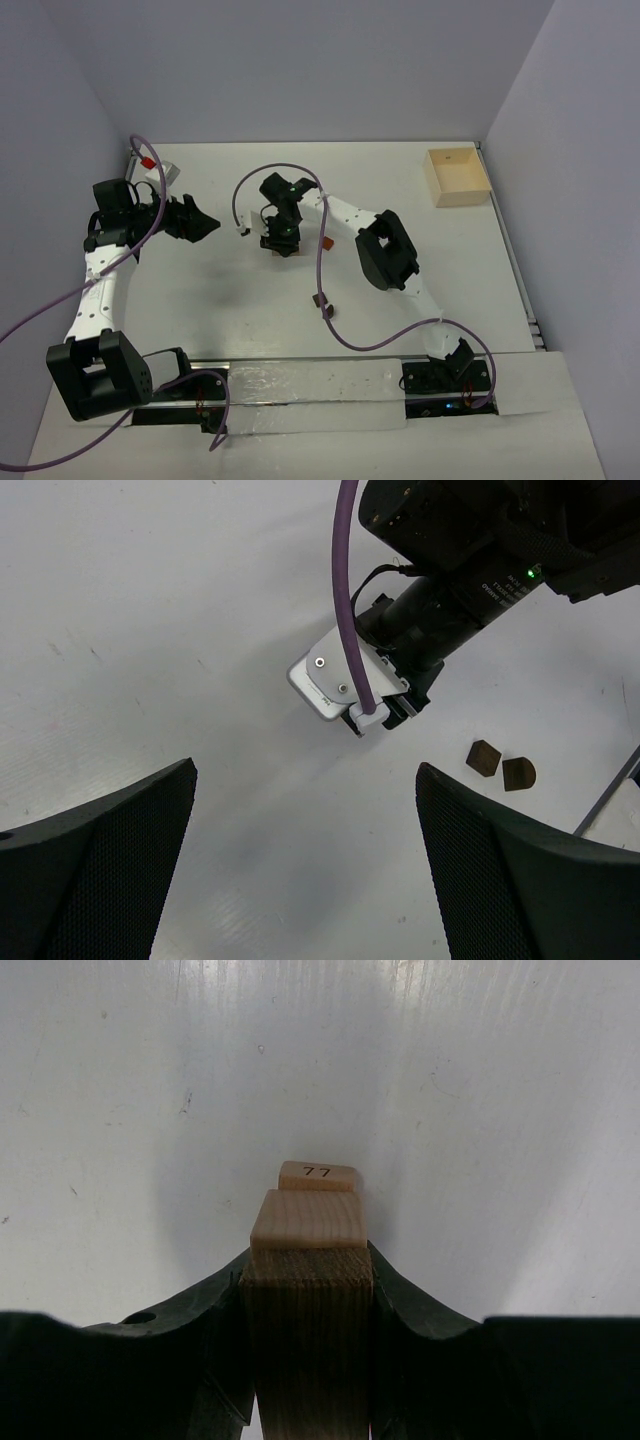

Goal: Build the wood block tower

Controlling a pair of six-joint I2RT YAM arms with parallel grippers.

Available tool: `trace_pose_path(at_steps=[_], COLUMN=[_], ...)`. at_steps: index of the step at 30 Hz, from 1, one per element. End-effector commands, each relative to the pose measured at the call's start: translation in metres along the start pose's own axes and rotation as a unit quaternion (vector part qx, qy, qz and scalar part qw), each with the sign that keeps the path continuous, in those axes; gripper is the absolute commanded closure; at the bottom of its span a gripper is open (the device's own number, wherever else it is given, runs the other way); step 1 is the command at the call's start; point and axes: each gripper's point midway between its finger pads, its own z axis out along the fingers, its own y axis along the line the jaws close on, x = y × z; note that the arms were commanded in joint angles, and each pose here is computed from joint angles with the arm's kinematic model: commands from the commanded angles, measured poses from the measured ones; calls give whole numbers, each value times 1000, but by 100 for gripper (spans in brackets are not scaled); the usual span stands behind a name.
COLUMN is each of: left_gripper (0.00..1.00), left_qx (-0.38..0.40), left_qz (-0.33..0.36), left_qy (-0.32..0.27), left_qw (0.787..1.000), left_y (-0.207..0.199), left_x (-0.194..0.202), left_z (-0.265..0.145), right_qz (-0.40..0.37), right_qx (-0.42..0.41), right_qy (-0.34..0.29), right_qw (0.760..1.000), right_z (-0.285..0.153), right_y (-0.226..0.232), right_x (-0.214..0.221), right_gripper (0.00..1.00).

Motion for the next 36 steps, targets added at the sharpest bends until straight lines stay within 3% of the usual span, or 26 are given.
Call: trace_pose_path(at_steps=[1,13,15,20,26,29,36], left_gripper=[4,4,4,4,4,4,4], left_qx=[0,-2,-1,1,0,2,4], left_qz=[34,33,32,33,34,35,35], left_qy=[-21,-22,-22,-22,-22,-21,-21], left_qw=[999,999,999,999,999,999,999], left_y=[3,4,3,3,3,2,1], left_x=[-16,-17,-17,-17,-18,-18,-18], left_z=[-2,-3,-3,-3,-4,-4,-4], right_qz=[-5,-11,-11,-8,-6,-4,-2], right_qx=[-21,-34,-35,-35,-36,-34,-24], right_qy=[14,21,24,31,36,34,31], right_qw=[1000,999,999,999,999,999,999], right_z=[1,0,2,3,5,5,0], right_y=[18,28,29,29,30,30,24], right_x=[2,8,9,11,13,11,6], right_gripper=[57,64,60,33,23,2,0])
